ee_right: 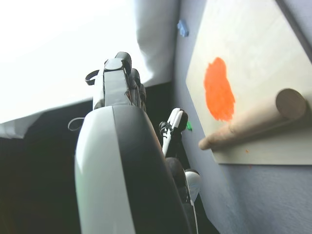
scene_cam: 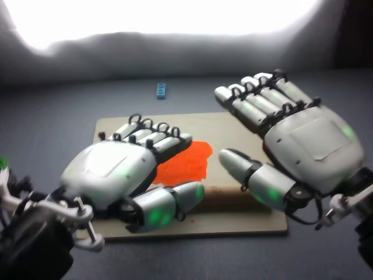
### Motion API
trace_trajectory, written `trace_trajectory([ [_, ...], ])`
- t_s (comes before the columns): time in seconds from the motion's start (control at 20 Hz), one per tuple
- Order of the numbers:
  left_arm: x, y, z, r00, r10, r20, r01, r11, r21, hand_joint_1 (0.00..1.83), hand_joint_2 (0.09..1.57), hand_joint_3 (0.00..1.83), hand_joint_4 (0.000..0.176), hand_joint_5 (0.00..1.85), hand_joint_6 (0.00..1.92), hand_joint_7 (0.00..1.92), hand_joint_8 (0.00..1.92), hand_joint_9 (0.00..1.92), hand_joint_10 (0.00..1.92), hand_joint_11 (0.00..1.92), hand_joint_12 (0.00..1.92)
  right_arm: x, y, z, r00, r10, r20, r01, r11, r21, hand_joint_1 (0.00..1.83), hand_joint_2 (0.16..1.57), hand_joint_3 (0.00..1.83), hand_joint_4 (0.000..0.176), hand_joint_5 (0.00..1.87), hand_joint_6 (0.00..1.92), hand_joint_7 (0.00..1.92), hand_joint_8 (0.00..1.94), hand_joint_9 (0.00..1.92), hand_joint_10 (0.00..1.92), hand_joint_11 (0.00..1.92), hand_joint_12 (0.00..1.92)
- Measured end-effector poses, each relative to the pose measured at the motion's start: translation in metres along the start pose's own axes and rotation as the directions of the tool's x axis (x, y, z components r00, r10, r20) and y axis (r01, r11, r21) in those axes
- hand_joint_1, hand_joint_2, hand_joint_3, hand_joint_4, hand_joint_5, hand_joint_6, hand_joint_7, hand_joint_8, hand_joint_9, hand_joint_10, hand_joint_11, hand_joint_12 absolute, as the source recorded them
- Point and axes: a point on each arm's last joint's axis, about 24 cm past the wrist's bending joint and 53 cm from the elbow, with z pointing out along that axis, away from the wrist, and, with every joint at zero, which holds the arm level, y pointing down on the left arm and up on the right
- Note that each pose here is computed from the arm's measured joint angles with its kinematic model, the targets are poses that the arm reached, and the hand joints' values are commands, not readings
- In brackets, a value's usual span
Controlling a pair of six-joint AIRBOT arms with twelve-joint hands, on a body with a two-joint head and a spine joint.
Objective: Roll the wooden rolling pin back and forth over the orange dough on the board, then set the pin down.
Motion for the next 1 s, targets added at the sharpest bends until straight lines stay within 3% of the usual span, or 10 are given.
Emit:
trace_trajectory([
  [0.2, -0.014, -0.026, 0.020, 0.9879, 0.130, -0.084, -0.127, 0.9911, 0.042, 0.00, 1.34, 0.00, 0.000, 0.27, 0.01, 0.24, 0.00, 0.18, 0.01, 0.00, 0.39, -0.022, 0.000, -0.007, 1.000, 0.005, 0.012, -0.005, 1.000, 0.007, 0.00, 1.38, 0.00, 0.000, 0.23, 0.02, 0.25, 0.00, 0.18, 0.01, 0.00, 0.29],
  [0.25, -0.024, -0.034, 0.025, 0.9789, 0.185, -0.086, -0.182, 0.9823, 0.045, 0.00, 1.35, 0.00, 0.000, 0.30, 0.01, 0.29, 0.01, 0.21, 0.01, 0.00, 0.42, -0.029, 0.001, -0.010, 1.000, 0.008, 0.016, -0.008, 1.000, 0.008, 0.00, 1.38, 0.00, 0.000, 0.26, 0.03, 0.29, 0.02, 0.22, 0.03, 0.00, 0.55],
  [0.45, -0.046, -0.041, 0.029, 0.9669, 0.234, -0.102, -0.234, 0.9722, 0.012, 0.00, 1.35, 0.00, 0.000, 0.44, 0.04, 0.48, 0.04, 0.37, 0.06, 0.00, 0.74, -0.061, 0.004, -0.010, 0.999, -0.005, 0.052, 0.005, 1.000, -0.002, 0.00, 1.39, 0.00, 0.000, 0.39, 0.11, 0.44, 0.06, 0.35, 0.12, 0.00, 1.05],
  [0.5, -0.048, -0.044, 0.029, 0.9633, 0.244, -0.111, -0.244, 0.9697, 0.017, 0.00, 1.35, 0.00, 0.000, 0.49, 0.06, 0.54, 0.06, 0.43, 0.08, 0.00, 0.87, -0.064, 0.002, -0.011, 0.998, -0.011, 0.056, 0.011, 1.000, 0.003, 0.00, 1.39, 0.00, 0.000, 0.39, 0.25, 0.51, 0.10, 0.30, 0.45, 0.00, 1.21],
  [0.55, -0.049, -0.046, 0.029, 0.9615, 0.248, -0.118, -0.248, 0.9686, 0.017, 0.00, 1.36, 0.00, 0.000, 0.55, 0.07, 0.60, 0.07, 0.50, 0.11, 0.00, 1.11, -0.067, -0.001, -0.011, 0.998, -0.011, 0.054, 0.010, 1.000, 0.012, 0.00, 1.40, 0.00, 0.000, 0.36, 0.57, 0.54, 0.33, 0.25, 0.89, 0.00, 1.34],
  [0.7, -0.046, -0.051, 0.023, 0.9561, 0.250, -0.153, -0.248, 0.9683, 0.028, 0.00, 1.36, 0.00, 0.000, 0.64, 0.09, 0.69, 0.10, 0.60, 0.20, 0.02, 1.34, -0.072, -0.012, -0.013, 0.999, -0.010, 0.048, 0.008, 0.999, 0.046, 0.00, 1.40, 0.00, 0.000, 0.33, 0.97, 0.41, 0.92, 0.21, 1.30, 0.00, 1.51],
  [0.75, -0.046, -0.051, 0.021, 0.9566, 0.246, -0.157, -0.245, 0.9693, 0.026, 0.00, 1.37, 0.00, 0.000, 0.75, 0.24, 0.76, 0.36, 0.56, 0.76, 0.13, 1.53, -0.073, -0.013, -0.012, 0.999, -0.007, 0.049, 0.004, 0.999, 0.051, 0.03, 1.40, 0.00, 0.000, 0.42, 1.18, 0.43, 1.29, 0.31, 1.56, 0.05, 1.84],
  [0.85, -0.048, -0.053, 0.016, 0.9567, 0.241, -0.162, -0.240, 0.9703, 0.028, 0.00, 1.39, 0.00, 0.000, 0.71, 0.87, 0.59, 1.17, 0.50, 1.37, 0.31, 1.71, -0.082, -0.012, -0.009, 0.997, 0.004, 0.072, -0.007, 0.999, 0.053, 0.11, 1.40, 0.00, 0.000, 0.54, 1.31, 0.58, 1.49, 0.44, 1.74, 0.22, 1.92],
  [0.9, -0.048, -0.055, 0.013, 0.9573, 0.239, -0.162, -0.238, 0.9709, 0.030, 0.00, 1.39, 0.00, 0.000, 0.66, 1.04, 0.55, 1.32, 0.49, 1.46, 0.33, 1.74, -0.084, -0.011, -0.009, 0.997, 0.008, 0.083, -0.012, 0.998, 0.054, 0.13, 1.40, 0.00, 0.000, 0.56, 1.32, 0.61, 1.50, 0.46, 1.75, 0.24, 1.92],
  [1.0, -0.043, -0.059, 0.011, 0.9579, 0.230, -0.171, -0.227, 0.9731, 0.036, 0.02, 1.45, 0.01, 0.000, 0.69, 1.27, 0.64, 1.51, 0.57, 1.62, 0.37, 1.90, -0.085, -0.014, -0.010, 0.996, 0.016, 0.086, -0.022, 0.998, 0.066, 0.21, 1.41, 0.00, 0.000, 0.72, 1.43, 0.78, 1.66, 0.70, 1.90, 0.59, 1.92],
])
